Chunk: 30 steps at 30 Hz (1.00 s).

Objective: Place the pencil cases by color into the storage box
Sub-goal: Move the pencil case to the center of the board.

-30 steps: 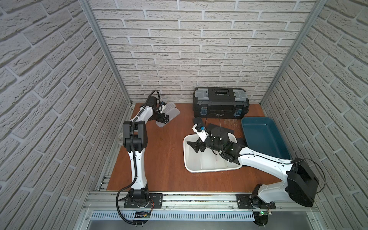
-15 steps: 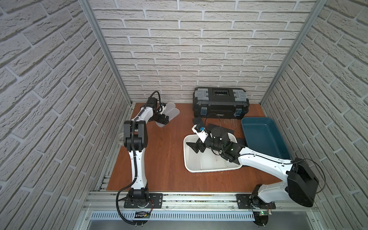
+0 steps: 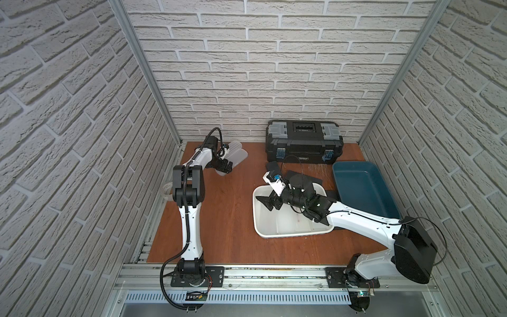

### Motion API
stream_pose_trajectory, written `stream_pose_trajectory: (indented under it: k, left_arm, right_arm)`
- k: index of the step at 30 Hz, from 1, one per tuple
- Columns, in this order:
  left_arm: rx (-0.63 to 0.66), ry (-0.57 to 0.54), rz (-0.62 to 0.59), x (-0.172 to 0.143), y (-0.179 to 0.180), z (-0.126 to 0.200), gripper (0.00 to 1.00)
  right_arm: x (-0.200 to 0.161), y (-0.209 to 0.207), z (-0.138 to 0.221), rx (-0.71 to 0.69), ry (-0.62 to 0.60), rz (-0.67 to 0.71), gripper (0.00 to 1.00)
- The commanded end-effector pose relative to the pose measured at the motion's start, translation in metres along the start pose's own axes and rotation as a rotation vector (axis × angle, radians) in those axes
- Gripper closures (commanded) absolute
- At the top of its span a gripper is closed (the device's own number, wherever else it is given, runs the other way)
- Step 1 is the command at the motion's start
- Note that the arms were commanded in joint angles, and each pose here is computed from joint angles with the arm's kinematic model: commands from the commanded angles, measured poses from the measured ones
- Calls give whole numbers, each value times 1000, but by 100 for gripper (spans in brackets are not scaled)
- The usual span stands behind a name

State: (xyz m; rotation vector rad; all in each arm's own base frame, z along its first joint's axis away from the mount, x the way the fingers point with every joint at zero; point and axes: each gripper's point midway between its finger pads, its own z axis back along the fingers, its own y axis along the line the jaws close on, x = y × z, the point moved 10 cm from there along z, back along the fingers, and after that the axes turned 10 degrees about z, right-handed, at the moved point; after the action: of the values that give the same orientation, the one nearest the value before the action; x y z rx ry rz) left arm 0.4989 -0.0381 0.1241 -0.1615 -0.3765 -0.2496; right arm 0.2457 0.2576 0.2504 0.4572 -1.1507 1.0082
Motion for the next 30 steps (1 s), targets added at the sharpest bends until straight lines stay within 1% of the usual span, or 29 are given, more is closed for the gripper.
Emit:
stream_pose_trajectory:
  k: [1, 6, 11, 14, 18, 21, 23, 26, 28, 30]
  left_arm:
    - [16, 32, -31, 1, -9, 0, 6]
    - [63, 71, -47, 0, -17, -2, 14]
    - [106, 126, -79, -3, -32, -4, 25]
    - [115, 149, -56, -9, -43, -3, 34]
    - [133, 181, 3, -23, -54, -1, 34]
    - [146, 215, 51, -41, -63, 1, 31]
    - [162, 233, 69, -54, -71, 3, 31]
    - [193, 270, 107, -76, -84, 5, 31]
    - [219, 288, 136, -97, -95, 8, 31]
    - [212, 292, 171, -118, -104, 10, 30]
  right_arm:
    - [11, 0, 0, 8, -35, 7, 12]
    - [12, 0, 4, 2, -38, 6, 12]
    - [15, 0, 11, -6, -45, -8, 13]
    - [15, 1, 18, -15, -47, -13, 13]
    - [16, 2, 32, -34, -57, -27, 13]
    - [16, 3, 45, -41, -74, -43, 13]
    - [15, 5, 53, -46, -84, -50, 13]
    - [13, 6, 63, -58, -93, -58, 13]
    - [13, 7, 68, -62, -101, -64, 14]
    - [13, 7, 70, -64, -105, -73, 13]
